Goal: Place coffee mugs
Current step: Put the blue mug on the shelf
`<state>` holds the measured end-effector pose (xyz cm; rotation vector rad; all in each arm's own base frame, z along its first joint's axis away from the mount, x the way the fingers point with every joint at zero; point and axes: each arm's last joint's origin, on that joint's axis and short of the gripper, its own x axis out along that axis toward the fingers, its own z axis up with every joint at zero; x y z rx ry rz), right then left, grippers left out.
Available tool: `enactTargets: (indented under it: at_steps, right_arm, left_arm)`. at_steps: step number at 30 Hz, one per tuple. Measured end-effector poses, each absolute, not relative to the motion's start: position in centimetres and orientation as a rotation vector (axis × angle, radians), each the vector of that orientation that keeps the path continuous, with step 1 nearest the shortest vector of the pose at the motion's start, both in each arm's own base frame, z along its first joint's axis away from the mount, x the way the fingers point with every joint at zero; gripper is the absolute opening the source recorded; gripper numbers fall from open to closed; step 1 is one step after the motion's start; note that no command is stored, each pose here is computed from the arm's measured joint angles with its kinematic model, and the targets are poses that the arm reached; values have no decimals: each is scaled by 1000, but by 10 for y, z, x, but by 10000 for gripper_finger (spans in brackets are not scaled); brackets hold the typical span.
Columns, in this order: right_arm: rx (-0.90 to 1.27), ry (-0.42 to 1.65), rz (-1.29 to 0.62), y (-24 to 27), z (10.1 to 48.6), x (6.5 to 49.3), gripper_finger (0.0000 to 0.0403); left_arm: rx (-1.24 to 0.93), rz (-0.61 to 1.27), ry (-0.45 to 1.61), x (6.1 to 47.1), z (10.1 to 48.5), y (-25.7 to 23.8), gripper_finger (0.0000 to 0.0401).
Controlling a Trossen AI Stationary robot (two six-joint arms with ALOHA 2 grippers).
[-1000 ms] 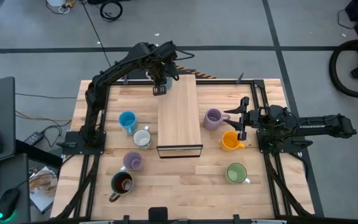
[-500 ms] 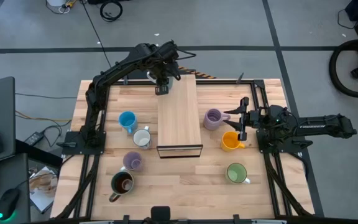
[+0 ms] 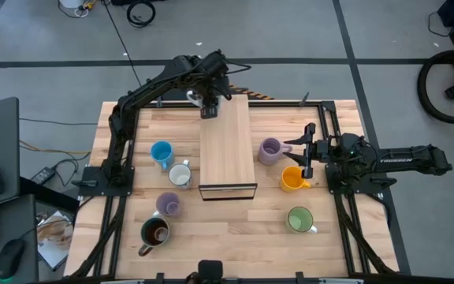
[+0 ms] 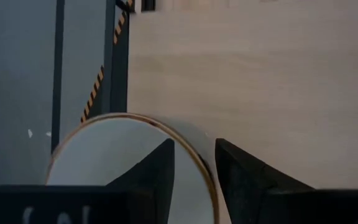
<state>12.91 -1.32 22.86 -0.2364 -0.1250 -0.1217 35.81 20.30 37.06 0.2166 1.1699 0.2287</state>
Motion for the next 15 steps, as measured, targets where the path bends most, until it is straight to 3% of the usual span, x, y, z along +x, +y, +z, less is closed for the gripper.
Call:
enactTargets:
  at_steps: [15]
  right_arm:
    - [-233, -120, -120, -13, 228, 129, 171]
  left_arm:
    - [265, 207, 1164, 360, 371, 203, 123]
